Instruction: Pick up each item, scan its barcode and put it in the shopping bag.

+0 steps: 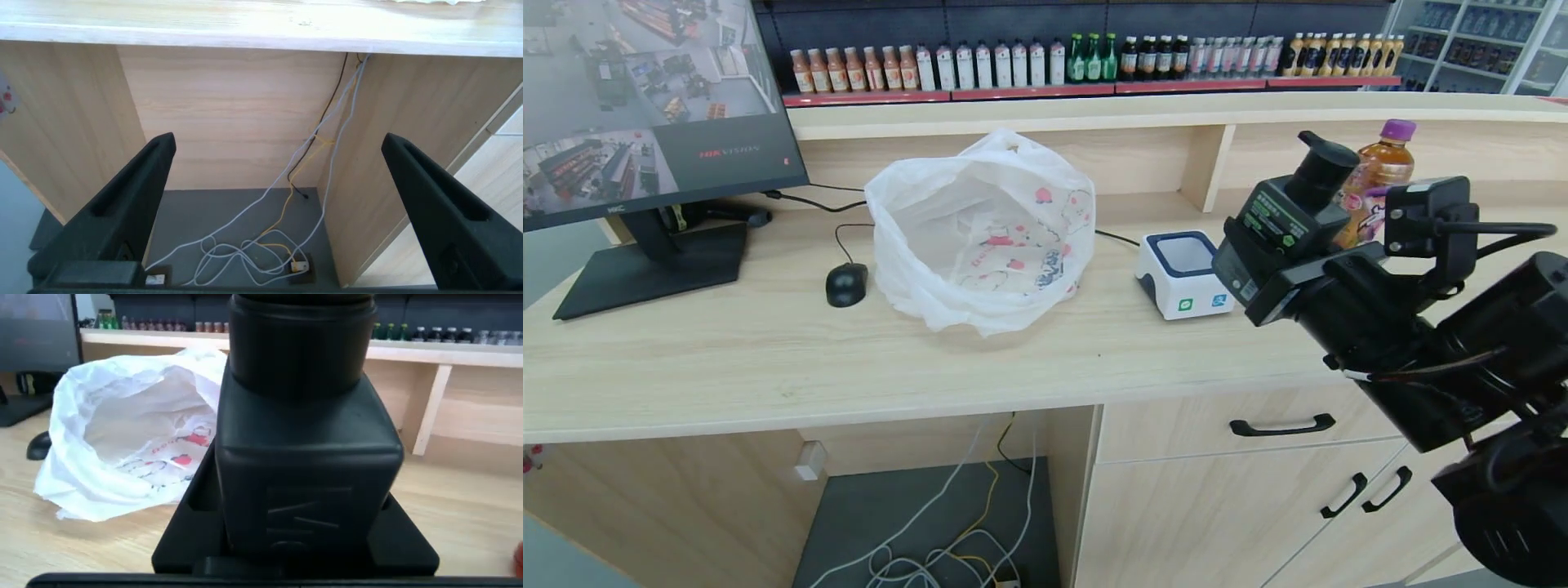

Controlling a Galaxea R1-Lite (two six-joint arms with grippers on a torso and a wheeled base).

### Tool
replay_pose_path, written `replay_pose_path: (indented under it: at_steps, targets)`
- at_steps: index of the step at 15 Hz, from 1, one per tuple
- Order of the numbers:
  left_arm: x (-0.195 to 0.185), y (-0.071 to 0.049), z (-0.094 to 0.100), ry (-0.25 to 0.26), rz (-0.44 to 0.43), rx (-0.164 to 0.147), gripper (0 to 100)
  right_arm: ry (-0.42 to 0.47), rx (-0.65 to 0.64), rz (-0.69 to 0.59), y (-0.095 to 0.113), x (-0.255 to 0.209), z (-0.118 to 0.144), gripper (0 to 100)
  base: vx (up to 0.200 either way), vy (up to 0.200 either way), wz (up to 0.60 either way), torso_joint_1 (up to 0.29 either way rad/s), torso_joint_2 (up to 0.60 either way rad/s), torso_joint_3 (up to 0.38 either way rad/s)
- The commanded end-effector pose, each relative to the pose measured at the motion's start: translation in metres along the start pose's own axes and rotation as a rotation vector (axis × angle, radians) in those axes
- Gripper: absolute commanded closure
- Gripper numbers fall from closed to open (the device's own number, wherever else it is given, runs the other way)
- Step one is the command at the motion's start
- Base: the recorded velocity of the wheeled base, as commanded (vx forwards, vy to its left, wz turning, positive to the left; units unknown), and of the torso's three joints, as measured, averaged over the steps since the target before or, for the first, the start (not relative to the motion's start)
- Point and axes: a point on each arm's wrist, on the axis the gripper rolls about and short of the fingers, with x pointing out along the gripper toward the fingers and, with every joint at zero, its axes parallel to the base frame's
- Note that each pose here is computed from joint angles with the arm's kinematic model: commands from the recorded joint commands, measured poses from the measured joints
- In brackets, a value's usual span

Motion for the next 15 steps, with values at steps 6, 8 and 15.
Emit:
replay_pose_path:
  at_steps: [6, 8, 15]
  targets:
    - [0.000, 0.000, 0.000, 0.000, 0.001, 0.000, 0, -0.148, -0.064, 0.190, -0.021, 0.064, -0.015, 100, 0.000, 0.000, 0.00, 0.000, 0.00, 0.000]
    - [0.000, 0.000, 0.000, 0.000, 0.001, 0.000, 0, -0.148, -0.088, 0.299, -0.032, 0.066, -0.021, 100, 0.000, 0.000, 0.00, 0.000, 0.00, 0.000]
    - [0.000, 0.000, 0.000, 0.000, 0.001, 0.000, 0, -0.230, -0.197, 0.624, -0.070, 0.102, -0.047, 100, 0.000, 0.000, 0.00, 0.000, 0.00, 0.000]
